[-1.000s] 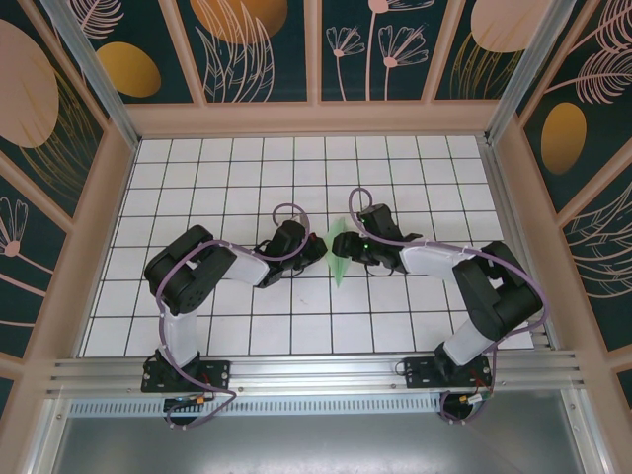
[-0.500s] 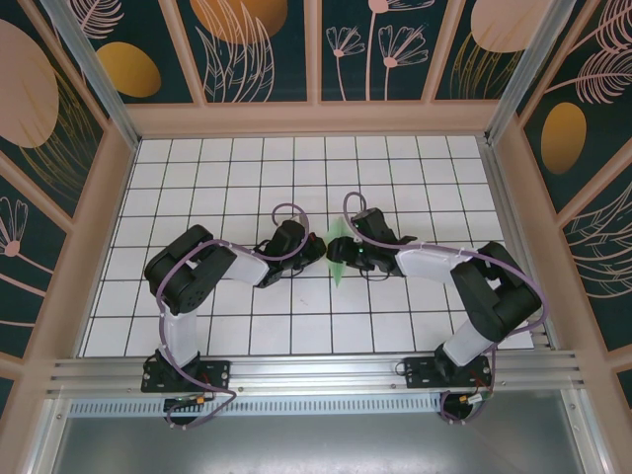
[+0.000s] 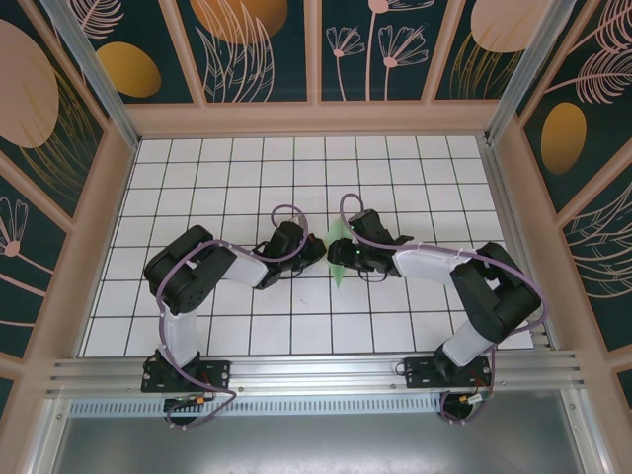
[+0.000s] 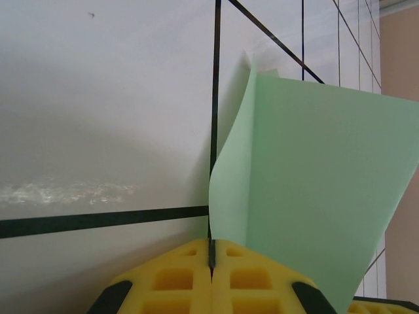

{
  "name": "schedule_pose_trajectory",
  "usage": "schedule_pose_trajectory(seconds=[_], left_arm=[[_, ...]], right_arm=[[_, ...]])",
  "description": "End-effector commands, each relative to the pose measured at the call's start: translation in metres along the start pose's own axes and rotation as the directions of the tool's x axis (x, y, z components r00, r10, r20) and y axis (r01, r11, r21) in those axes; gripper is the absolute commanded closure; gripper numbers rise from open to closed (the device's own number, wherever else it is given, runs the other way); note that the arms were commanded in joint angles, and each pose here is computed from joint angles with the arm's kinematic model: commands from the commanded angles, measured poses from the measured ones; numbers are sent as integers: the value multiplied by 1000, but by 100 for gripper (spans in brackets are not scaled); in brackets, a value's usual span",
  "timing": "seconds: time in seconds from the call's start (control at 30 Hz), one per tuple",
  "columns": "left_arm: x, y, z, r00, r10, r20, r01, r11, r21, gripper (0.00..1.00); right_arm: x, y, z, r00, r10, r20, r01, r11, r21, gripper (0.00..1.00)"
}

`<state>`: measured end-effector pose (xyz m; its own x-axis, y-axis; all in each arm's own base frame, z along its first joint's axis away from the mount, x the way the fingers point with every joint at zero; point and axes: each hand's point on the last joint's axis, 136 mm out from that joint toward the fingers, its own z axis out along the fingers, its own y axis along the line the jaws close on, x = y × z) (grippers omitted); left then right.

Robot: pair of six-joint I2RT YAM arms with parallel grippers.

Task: Fold a paper plane with a square sheet of paper (pick it up from the middle)
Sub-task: Move a paper plane to the center of the table.

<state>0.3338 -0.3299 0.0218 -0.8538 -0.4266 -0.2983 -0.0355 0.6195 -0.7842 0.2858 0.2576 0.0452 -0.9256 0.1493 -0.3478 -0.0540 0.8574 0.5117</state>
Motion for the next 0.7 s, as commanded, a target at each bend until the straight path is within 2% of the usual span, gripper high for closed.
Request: schedule_pose_trajectory(seconds=[0.0, 0.13, 0.37, 0.67], left_arm=[[1, 2, -3, 1000, -14, -5, 14, 1000, 6, 100], [1, 1, -4, 1000, -12, -5, 13, 1000, 9, 100], [2, 2, -5, 1000, -13, -9, 13, 1000, 8, 99], [1, 1, -5, 1000, -12, -8, 12, 1000, 14, 97]], right_arm=[[-5, 0, 1, 1000, 13, 14, -14, 999, 39, 56], [-6, -3, 3, 1000, 17, 21, -18, 997, 73, 67], [-10, -8, 7, 999, 8, 41, -14, 989, 149, 76], [-9, -10, 17, 999, -7, 43, -3, 975, 224, 72]])
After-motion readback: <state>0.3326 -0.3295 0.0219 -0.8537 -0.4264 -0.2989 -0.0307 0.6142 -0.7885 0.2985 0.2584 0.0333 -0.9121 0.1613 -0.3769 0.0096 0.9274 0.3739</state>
